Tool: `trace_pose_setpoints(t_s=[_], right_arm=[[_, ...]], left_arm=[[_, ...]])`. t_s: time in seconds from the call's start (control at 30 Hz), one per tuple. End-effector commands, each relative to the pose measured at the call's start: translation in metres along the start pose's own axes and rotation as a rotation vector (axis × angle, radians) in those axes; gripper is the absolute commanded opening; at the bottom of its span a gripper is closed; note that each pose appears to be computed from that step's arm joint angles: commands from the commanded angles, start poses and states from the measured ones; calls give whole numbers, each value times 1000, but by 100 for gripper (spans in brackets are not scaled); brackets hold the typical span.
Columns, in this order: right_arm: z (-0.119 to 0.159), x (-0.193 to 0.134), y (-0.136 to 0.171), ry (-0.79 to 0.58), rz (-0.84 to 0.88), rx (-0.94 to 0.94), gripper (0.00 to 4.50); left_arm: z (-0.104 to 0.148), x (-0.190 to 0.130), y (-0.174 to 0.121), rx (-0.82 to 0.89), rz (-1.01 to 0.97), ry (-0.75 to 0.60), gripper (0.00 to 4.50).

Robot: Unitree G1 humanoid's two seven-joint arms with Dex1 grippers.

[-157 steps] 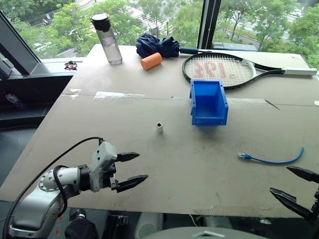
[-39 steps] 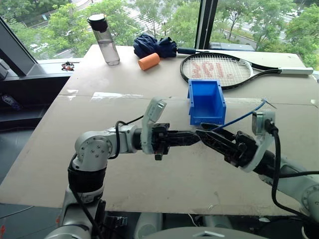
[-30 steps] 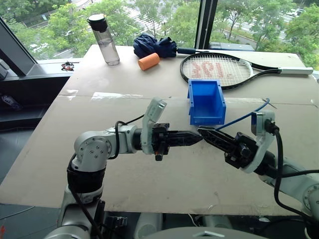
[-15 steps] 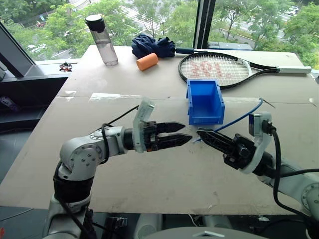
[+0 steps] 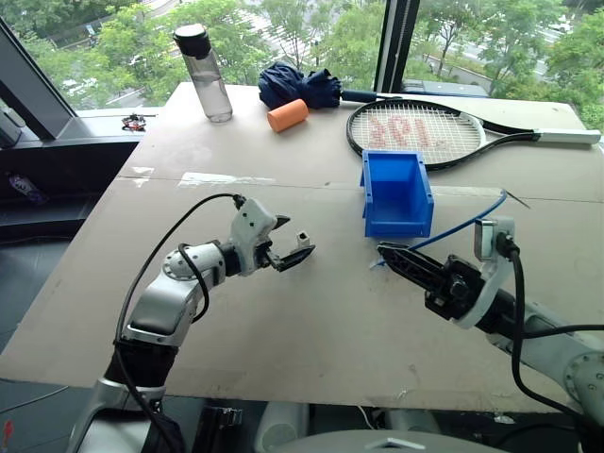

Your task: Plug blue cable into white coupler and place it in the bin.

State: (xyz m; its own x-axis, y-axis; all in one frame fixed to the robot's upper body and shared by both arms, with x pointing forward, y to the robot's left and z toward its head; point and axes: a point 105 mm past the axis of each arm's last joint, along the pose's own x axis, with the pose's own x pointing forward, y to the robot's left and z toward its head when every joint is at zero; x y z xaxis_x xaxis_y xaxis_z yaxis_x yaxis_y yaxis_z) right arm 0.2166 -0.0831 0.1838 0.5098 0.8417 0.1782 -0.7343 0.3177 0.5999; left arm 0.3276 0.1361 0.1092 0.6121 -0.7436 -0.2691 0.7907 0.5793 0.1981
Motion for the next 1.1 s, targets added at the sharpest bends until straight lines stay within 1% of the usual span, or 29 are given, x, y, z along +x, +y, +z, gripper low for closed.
trace_pose_setpoints(t_s=[0.03,0.07,0.1,0.23,0.27,0.3,0.47,0.5,0.6,0.73,0.83,0.93,1.03,1.1], right_arm=[[5,-3,5,-19,2,-47,0],[5,-3,6,-23,-4,-47,0],[4,-3,6,-24,-8,-47,0],[-5,-8,8,-21,-34,-51,0],[-5,-9,8,-21,-39,-53,0],[-6,-10,8,-22,-45,-59,0],[-3,-8,6,-35,-62,-108,0],[0,-5,4,-26,-70,-153,0],[4,7,-10,49,-104,-329,0],[-2,18,-28,183,-118,-488,0],[-10,24,-41,291,-109,-591,0],[-15,28,-53,348,-111,-645,0],[-19,31,-64,403,-112,-703,0],[-21,36,-66,414,-102,-721,0]], left_arm=[[-4,8,7,38,-13,4,395],[-5,9,8,44,-26,11,373],[-7,10,10,50,-35,19,332],[-18,10,7,59,-102,54,129],[-19,10,6,61,-112,58,88],[-18,11,6,55,-121,48,60],[-1,14,-6,26,-234,-32,55],[5,17,-15,31,-289,-47,55],[17,30,-48,86,-478,-46,55],[15,48,-67,202,-572,10,55],[11,58,-70,256,-607,51,55],[4,61,-68,288,-632,101,55],[2,63,-67,294,-637,108,55],[3,63,-67,293,-640,105,55]])
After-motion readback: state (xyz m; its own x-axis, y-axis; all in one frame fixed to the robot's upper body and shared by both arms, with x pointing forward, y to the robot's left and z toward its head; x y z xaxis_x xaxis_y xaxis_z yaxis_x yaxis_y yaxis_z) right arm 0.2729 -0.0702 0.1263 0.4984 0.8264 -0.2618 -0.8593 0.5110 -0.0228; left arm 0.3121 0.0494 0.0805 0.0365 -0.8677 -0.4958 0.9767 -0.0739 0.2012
